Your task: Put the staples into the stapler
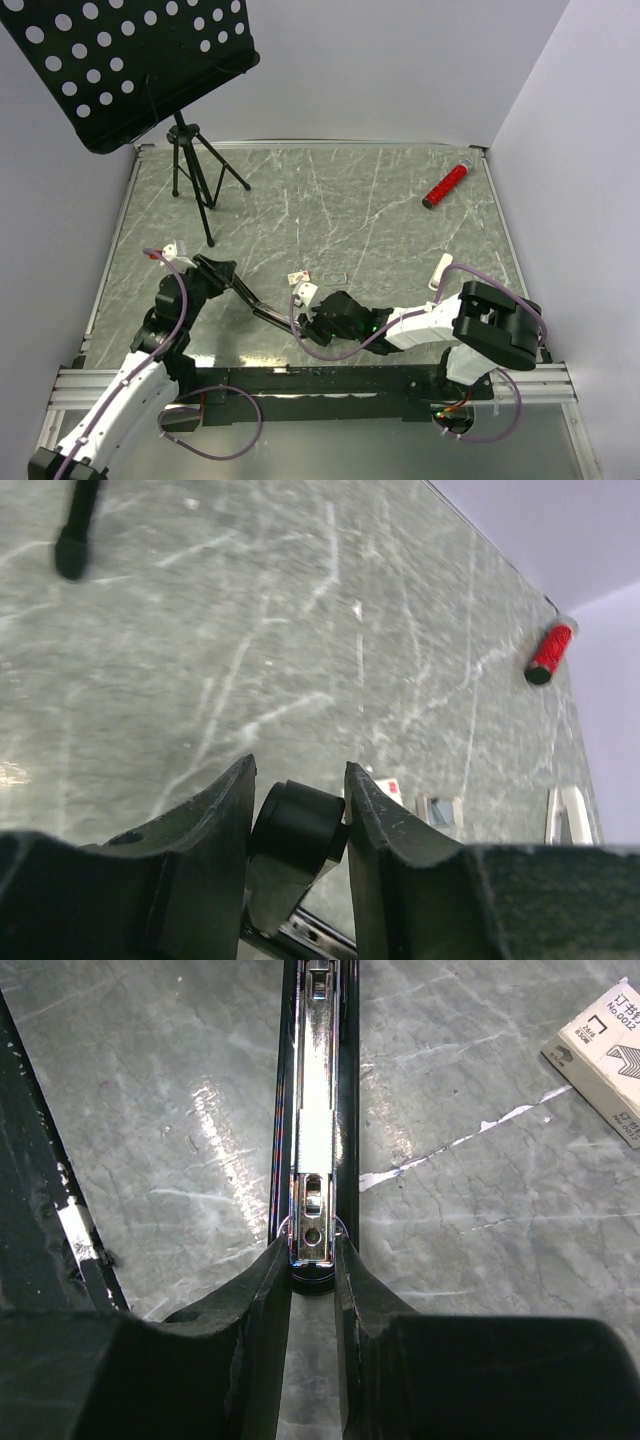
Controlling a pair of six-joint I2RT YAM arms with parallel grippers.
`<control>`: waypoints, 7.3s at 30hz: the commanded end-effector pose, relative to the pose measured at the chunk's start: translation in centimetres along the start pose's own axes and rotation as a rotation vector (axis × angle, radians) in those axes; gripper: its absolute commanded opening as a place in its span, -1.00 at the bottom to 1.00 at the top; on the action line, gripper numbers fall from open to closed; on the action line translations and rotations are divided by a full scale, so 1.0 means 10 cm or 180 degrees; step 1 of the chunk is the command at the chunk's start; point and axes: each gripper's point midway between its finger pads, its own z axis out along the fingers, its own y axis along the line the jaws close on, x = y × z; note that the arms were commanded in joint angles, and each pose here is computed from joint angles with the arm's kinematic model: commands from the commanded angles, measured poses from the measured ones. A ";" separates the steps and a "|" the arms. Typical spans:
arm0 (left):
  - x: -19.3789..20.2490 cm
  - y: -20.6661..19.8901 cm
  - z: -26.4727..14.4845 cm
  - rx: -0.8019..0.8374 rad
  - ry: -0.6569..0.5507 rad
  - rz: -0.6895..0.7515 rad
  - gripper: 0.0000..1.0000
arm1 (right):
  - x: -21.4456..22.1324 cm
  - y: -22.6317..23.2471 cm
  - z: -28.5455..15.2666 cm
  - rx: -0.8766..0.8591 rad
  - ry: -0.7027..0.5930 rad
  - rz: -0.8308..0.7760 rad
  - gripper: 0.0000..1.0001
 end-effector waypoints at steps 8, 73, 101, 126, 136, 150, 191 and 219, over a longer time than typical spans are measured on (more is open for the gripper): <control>0.57 -0.48 -0.26 0.0250 0.0612 0.0144 -0.40 | -0.02 -0.07 -0.01 0.0089 -0.0034 -0.0002 -0.85; 2.27 -1.19 -0.51 -0.0288 0.1256 0.0903 0.23 | -0.13 -0.18 -0.07 0.0159 -0.0690 0.0361 -0.10; 0.31 -0.22 -0.20 -0.0698 0.0253 -0.0398 0.99 | -0.19 -0.40 -0.73 0.0378 0.0123 0.0478 0.94; -1.08 -0.28 -0.46 -0.0826 -0.0774 0.1024 0.99 | -0.58 -0.27 -0.33 -0.0055 0.1615 -0.0487 0.64; -1.44 -0.12 -0.68 -0.1101 -0.1405 0.1160 0.99 | -0.40 -0.30 -0.18 0.0060 0.1995 -0.0602 0.17; -1.43 -0.13 -0.64 -0.1034 -0.1388 0.1187 0.99 | 0.30 -0.20 -0.11 -0.0041 0.2547 -0.0474 -1.00; -1.47 -0.14 -0.69 -0.0994 -0.1459 0.1124 0.99 | -0.60 -1.82 -1.24 0.2034 0.1572 0.1654 -1.00; -1.73 -0.24 -0.96 -0.1058 -0.1579 0.0858 0.94 | 0.03 -2.73 -2.13 0.3084 0.0585 0.3198 0.76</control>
